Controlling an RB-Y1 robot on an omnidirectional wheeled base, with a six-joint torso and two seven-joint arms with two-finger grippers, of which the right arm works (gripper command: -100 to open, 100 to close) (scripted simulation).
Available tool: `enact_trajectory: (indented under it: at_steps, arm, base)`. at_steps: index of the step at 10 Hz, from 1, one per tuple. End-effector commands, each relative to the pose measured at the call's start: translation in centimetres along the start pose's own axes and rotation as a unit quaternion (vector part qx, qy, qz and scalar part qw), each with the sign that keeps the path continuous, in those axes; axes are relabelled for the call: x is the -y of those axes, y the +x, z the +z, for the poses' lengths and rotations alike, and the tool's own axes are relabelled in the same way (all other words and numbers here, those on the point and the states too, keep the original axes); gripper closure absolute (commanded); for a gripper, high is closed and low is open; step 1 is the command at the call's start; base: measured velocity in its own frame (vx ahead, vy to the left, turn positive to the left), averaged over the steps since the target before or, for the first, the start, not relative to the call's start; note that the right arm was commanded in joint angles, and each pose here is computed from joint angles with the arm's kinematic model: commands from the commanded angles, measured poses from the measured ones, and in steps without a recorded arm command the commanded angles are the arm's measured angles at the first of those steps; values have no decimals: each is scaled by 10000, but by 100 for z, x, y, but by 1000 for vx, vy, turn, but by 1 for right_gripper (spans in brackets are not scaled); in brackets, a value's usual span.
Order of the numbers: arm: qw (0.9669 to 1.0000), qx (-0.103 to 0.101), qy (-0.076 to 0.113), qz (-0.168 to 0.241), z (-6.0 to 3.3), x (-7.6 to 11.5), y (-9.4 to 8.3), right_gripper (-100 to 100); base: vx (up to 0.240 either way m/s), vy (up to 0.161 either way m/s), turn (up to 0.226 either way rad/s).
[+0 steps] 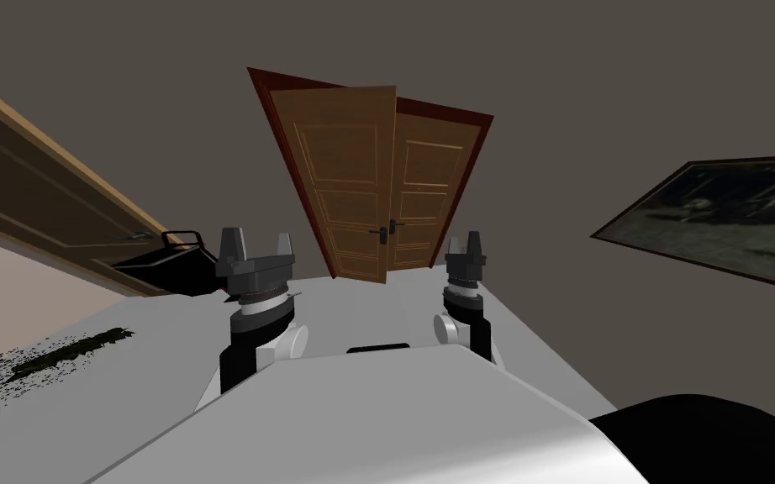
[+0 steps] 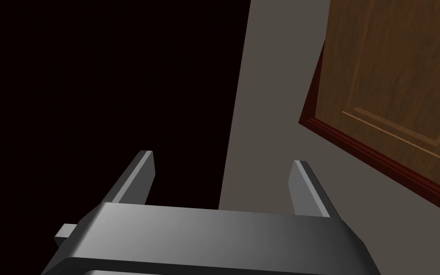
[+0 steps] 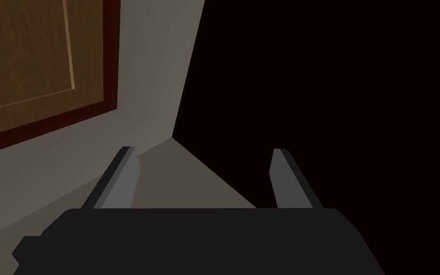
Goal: Pull the door open
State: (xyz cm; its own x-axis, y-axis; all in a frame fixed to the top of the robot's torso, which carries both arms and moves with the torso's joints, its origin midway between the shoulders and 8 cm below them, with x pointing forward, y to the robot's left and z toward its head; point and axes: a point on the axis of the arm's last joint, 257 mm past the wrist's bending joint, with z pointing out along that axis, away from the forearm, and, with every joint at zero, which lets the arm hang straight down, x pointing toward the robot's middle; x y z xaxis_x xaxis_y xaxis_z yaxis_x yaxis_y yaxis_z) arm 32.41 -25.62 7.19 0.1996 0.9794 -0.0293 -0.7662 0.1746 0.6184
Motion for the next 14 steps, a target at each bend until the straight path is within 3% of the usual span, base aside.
enact_trajectory:
  at_steps: [1,8,14]
  arm:
    - [9999,-58,100,47,-24,116,23,-100]
    - [9969,-315,671,267,-179,760,109,-100]
    - [9902,-489,1243,403,-363,1381,113,-100]
  base:
    - [37,-3,41]
    - [87,-18,58]
    - [85,-23,68]
